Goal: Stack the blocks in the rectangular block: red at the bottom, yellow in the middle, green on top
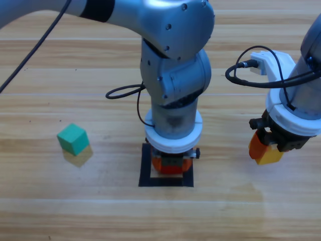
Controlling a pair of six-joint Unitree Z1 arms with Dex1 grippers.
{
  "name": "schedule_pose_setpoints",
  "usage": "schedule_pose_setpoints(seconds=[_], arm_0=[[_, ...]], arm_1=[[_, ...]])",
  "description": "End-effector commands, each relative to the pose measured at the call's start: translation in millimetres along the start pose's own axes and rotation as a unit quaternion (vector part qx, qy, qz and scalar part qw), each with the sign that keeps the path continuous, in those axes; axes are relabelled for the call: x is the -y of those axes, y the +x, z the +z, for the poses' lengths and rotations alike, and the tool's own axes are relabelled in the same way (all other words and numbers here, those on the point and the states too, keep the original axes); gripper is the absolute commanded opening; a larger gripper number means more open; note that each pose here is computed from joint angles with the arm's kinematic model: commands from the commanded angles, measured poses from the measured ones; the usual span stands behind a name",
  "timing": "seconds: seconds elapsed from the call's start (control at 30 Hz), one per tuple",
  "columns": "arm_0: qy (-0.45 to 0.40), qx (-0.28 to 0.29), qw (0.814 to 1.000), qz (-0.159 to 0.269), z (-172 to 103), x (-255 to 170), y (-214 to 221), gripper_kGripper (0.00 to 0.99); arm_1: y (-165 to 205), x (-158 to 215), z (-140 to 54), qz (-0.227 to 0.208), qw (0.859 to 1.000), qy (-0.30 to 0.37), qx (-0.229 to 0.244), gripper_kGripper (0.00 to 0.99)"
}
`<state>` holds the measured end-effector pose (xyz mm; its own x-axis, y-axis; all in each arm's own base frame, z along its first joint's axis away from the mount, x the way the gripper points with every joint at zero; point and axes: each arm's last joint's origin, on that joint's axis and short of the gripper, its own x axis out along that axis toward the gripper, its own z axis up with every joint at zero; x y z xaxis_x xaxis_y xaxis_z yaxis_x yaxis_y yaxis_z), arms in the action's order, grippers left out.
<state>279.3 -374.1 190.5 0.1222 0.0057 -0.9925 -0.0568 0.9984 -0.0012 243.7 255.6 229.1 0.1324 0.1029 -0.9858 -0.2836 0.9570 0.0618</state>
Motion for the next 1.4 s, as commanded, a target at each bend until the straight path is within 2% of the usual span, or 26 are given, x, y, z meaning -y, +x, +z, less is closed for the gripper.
schedule_pose_setpoints(seconds=[0.03,0.2,0.3,0.47,0.57,0.6,0.87,0.93,1.0,1.07,1.2,1.3,1.4], arm_0=[[0.013,-0.007,1.0,0.022,-11.3,10.4,26.1,0.098],[0.01,-0.012,0.999,0.029,-14.4,5.7,27.7,0.141],[0.008,-0.01,1.0,0.027,-16.2,2.6,26.4,0.258],[0.003,-0.011,1.0,0.03,-17.2,0.7,26.4,0.604],[0.002,-0.008,1.0,0.027,-16.9,0.6,23.6,0.946],[0.002,-0.007,1.0,0.026,-16.8,0.4,22.2,0.983],[0.0,0.013,1.0,0.009,-14.9,-2.4,0.4,0.99],[0.001,0.033,0.999,-0.009,-10.3,-0.6,-20.3,0.99],[0.008,0.059,0.998,-0.03,-2.8,0.7,-58.9,0.99],[0.003,0.104,0.993,-0.05,10.2,-5.1,-115.5,0.99],[-0.002,0.191,0.977,-0.096,16.5,-56.1,-213.0,0.969],[0.008,0.212,0.974,-0.079,20.3,-100.7,-232.9,0.969],[0.027,0.196,0.979,-0.039,28.9,-124.1,-216.9,0.959]], arm_1=[[7.6,5.4,-2.5,-0.011,1.0,0.003,-0.01,0.23],[7.6,5.4,-2.5,-0.011,1.0,0.003,-0.01,0.23],[7.6,5.4,-2.5,-0.011,1.0,0.003,-0.01,0.23],[7.3,5.6,-2.9,-0.011,1.0,0.003,-0.01,0.23],[7.1,5.5,-2.6,-0.011,1.0,0.003,-0.009,0.23],[7.3,5.6,-2.9,-0.011,1.0,0.003,-0.01,0.23],[5.6,5.2,-1.6,-0.011,1.0,0.004,-0.006,0.23],[4.5,6.0,-2.3,-0.014,1.0,0.007,-0.003,0.23],[2.0,7.0,-2.7,-0.018,1.0,0.013,0.003,0.232],[-0.2,7.7,-3.0,-0.02,1.0,0.018,0.007,0.232],[-7.4,0.8,-4.6,-0.025,0.999,0.021,0.016,0.23],[-12.4,-11.9,-6.1,-0.037,0.999,0.027,0.015,0.23],[-15.2,-28.0,-3.1,-0.044,0.998,0.034,0.006,0.23]])
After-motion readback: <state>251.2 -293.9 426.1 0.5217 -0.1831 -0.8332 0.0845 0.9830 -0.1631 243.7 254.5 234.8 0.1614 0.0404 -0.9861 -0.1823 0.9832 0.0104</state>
